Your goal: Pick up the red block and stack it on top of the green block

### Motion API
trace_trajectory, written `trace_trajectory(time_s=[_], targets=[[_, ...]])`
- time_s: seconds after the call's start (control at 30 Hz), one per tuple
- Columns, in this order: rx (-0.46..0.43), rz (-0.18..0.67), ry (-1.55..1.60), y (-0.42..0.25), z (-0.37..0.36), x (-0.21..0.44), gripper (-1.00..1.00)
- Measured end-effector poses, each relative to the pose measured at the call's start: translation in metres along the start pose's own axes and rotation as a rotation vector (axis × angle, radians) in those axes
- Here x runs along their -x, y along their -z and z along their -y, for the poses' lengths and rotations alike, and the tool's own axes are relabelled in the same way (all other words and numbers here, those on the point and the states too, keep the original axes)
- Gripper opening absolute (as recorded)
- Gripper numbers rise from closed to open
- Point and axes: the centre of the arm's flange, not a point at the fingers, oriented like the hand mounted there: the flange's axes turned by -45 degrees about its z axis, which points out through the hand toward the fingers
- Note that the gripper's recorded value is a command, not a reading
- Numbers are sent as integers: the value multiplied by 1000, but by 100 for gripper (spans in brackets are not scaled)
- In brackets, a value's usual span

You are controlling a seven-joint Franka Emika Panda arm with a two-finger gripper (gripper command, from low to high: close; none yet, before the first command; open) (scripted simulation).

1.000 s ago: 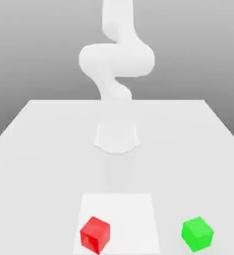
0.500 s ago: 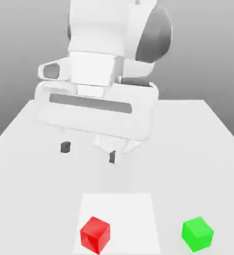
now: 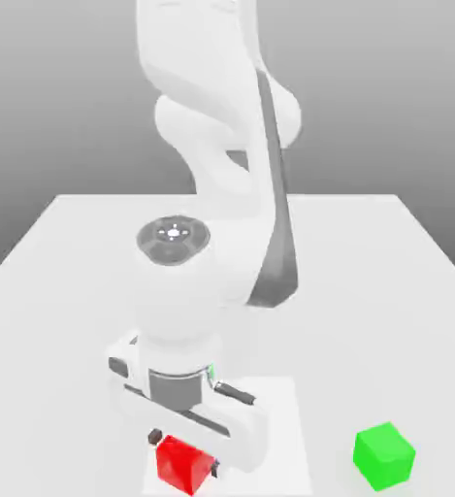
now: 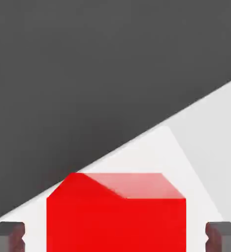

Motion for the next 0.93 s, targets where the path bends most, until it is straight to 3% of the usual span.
trace_trajectory(time_s=[0.13, 0.3, 0.63, 0.8, 0.83, 0.93], targets=[[0, 0, 0, -1, 0, 0, -100], [0, 0, 1, 53, 3, 1, -100], [-2, 3, 113, 92, 180, 114, -100], [-2, -1, 127, 48, 201, 135, -100], [-2, 0, 128, 38, 201, 136, 100], [-2, 0, 128, 38, 201, 136, 100]])
